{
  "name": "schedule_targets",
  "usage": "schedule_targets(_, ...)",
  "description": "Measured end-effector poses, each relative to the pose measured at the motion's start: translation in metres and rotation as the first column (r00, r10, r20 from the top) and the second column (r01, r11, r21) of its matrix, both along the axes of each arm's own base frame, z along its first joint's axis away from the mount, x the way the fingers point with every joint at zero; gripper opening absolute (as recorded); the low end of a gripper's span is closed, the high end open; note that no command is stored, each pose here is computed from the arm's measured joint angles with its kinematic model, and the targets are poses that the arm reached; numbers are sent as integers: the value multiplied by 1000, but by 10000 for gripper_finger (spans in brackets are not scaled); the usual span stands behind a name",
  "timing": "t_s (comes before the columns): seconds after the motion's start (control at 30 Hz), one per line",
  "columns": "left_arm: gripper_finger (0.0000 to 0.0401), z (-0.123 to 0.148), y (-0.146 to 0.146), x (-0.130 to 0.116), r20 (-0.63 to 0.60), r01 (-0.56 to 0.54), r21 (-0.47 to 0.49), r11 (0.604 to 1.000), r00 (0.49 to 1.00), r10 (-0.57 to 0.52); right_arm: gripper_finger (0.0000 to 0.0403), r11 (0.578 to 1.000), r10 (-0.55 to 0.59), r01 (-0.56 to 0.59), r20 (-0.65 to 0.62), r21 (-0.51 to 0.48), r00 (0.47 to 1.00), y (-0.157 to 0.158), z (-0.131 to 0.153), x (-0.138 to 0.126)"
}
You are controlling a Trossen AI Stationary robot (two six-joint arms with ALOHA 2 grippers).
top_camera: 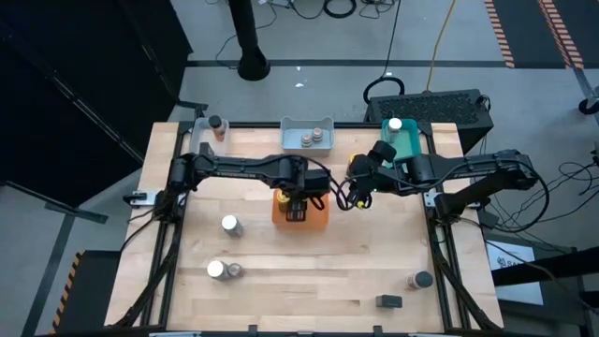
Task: Sort spices by type
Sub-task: Put the bottom yellow seasoning bottle into the orange bin
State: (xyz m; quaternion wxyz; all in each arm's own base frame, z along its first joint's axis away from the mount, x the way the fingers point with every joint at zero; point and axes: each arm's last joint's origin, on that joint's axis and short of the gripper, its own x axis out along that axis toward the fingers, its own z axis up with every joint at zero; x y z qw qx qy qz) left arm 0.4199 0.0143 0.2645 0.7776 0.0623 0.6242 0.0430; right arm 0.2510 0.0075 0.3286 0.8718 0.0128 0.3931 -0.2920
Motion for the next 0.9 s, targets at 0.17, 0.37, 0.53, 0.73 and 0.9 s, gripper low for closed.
schedule_targets(0.17, 234, -6, 7, 2, 15, -2, 3, 1000, 1000, 2, 265, 1000, -6, 6, 3, 4, 1000, 0, 0, 0)
schedule_targets(0.37, 243, -9, 8, 2, 13, 5, 5, 1000, 1000, -5, 265, 1000, -4, 4, 4, 6, 1000, 0, 0, 0)
schedule_targets(0.53, 245, -9, 8, 4, 35, 28, 12, 1000, 999, -28, 265, 1000, -5, 5, 6, 7, 1000, 0, 0, 0)
schedule_targets(0.73, 246, -9, 9, 5, 45, 28, 13, 1000, 999, -29, 265, 1000, -7, 7, 4, 8, 1000, 0, -1, 1)
schedule_targets(0.9, 247, -9, 8, 5, 42, 26, 8, 1000, 999, -27, 265, 1000, -12, 12, 6, 12, 1000, 0, -1, 1)
